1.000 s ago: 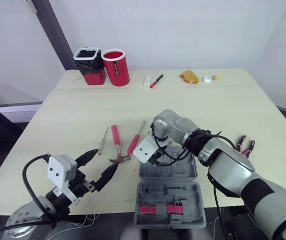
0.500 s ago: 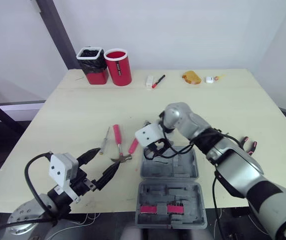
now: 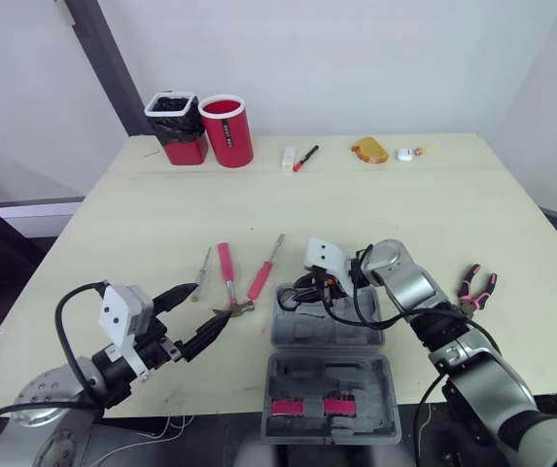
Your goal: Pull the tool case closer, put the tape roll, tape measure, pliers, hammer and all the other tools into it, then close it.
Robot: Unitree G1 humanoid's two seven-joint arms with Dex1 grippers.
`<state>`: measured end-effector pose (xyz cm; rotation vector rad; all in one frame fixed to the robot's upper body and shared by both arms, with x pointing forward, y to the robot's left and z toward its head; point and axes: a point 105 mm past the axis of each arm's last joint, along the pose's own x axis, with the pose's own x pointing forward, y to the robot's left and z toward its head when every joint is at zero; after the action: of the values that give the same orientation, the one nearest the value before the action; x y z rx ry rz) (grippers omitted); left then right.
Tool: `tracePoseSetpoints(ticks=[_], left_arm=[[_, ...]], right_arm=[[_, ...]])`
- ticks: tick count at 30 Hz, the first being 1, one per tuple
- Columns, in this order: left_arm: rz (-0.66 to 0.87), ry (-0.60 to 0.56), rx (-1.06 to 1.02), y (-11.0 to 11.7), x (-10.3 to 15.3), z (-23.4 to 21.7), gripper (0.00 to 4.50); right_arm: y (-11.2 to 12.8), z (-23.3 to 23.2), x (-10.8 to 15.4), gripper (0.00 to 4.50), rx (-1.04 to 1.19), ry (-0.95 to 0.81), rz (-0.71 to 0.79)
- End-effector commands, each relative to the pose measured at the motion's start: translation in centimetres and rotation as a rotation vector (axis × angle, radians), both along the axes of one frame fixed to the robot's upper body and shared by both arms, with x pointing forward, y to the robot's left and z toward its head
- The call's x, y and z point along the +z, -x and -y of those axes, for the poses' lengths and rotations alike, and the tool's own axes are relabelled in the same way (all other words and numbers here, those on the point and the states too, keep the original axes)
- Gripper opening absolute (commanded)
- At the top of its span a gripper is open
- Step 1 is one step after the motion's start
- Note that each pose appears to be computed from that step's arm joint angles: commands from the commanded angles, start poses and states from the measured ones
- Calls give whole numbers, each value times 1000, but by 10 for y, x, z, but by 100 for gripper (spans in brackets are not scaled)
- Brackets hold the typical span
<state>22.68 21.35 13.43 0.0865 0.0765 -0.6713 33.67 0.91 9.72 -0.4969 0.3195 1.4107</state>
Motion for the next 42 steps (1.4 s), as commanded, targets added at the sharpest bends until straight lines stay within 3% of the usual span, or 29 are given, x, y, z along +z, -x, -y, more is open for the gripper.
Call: tracePoseSetpoints(ticks=[1, 12, 28, 35, 42], left_arm=[[19, 6, -25, -1, 6, -1, 450], [0, 12, -55, -3, 2, -2, 450], [-13, 12, -70, 0, -1, -2, 450], [-17, 8, -68, 0, -2, -3, 450], [-19, 9, -66, -1, -5, -4, 450]], right_arm=[[-2, -7, 8, 85, -28, -60, 35], [-6, -15, -15, 85, -94, -98, 31], [-8, -30, -24, 85, -124, -148, 25], [-9, -23, -49, 85, -161, -73, -1], [-9, -25, -21, 85, -139, -190, 39]])
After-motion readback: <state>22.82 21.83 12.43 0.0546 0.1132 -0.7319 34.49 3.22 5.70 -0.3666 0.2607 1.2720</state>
